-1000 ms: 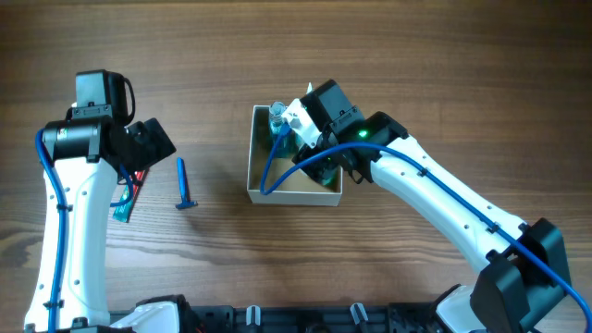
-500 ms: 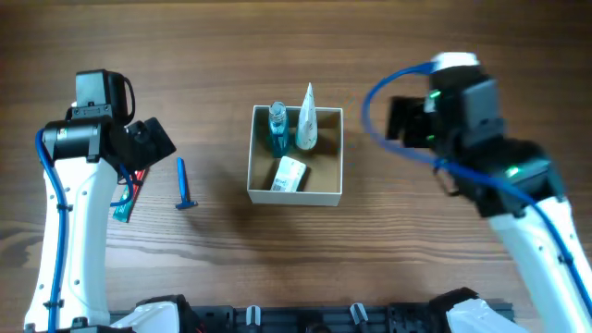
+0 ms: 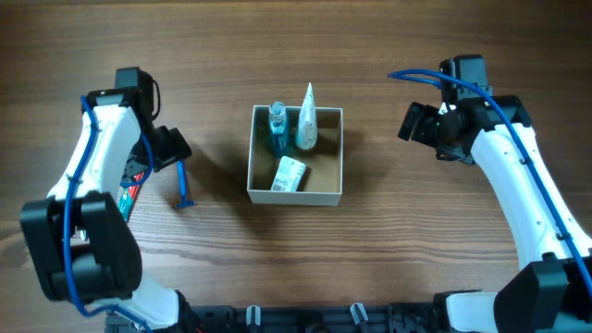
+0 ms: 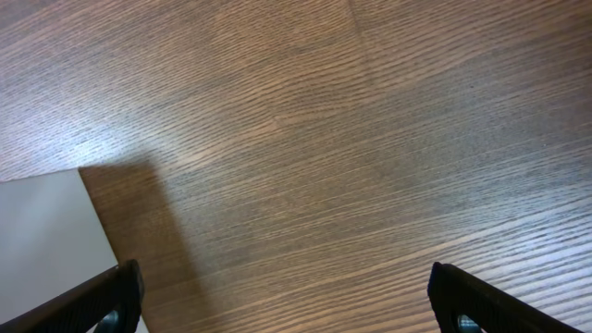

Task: Pack container
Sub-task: 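Lower the Dettol soap into the box front and release, then grasp the blue Gillette razor with the left gripper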

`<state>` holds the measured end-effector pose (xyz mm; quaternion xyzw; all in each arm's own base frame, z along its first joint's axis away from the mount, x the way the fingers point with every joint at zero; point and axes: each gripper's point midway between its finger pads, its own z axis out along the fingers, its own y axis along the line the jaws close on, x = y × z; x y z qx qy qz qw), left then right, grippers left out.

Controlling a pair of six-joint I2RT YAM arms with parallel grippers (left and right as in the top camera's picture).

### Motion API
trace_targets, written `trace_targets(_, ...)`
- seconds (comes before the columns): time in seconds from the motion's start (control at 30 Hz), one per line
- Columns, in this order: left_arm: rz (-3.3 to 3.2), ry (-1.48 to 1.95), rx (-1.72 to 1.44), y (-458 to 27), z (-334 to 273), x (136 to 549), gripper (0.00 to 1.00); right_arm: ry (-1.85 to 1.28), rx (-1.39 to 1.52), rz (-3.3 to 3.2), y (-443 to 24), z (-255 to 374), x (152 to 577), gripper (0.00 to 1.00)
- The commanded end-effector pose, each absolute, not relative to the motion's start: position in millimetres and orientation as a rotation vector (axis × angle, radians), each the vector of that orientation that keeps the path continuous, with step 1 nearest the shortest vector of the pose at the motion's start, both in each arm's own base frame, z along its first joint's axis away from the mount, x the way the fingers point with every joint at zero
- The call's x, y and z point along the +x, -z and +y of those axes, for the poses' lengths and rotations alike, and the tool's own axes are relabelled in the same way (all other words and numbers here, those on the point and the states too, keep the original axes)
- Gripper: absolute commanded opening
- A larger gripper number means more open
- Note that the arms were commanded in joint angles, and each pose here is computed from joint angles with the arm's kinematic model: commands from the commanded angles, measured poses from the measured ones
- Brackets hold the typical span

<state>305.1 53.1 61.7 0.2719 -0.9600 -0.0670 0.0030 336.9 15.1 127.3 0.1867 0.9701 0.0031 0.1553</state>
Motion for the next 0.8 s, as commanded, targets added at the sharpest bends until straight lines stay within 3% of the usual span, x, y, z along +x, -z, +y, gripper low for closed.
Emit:
trace_targets(0.0, -2.965, 0.191, 0.760, -36.8, 39.7, 304.2, 0.97, -0.031, 0.555, 2.791, -123.4, 18.8, 335.6, 1.00)
trace_targets(0.33, -2.871, 0.158, 0.642, 13.5, 21.4, 269.7, 0.94, -0.023, 0.558, 2.809, -122.0, 18.3, 331.1, 0.99)
trace_targets(0.53, -2.863, 0.160, 0.640, 13.4, 21.3, 267.4, 0.43, -0.019, 0.559, 2.818, -121.5, 18.1, 328.9, 0.99)
trace_targets(0.77, -2.873, 0.220, 0.635, 12.8, 28.5, 268.5, 0.23, -0.016, 0.559, 2.824, -121.1, 17.9, 327.6, 0.99)
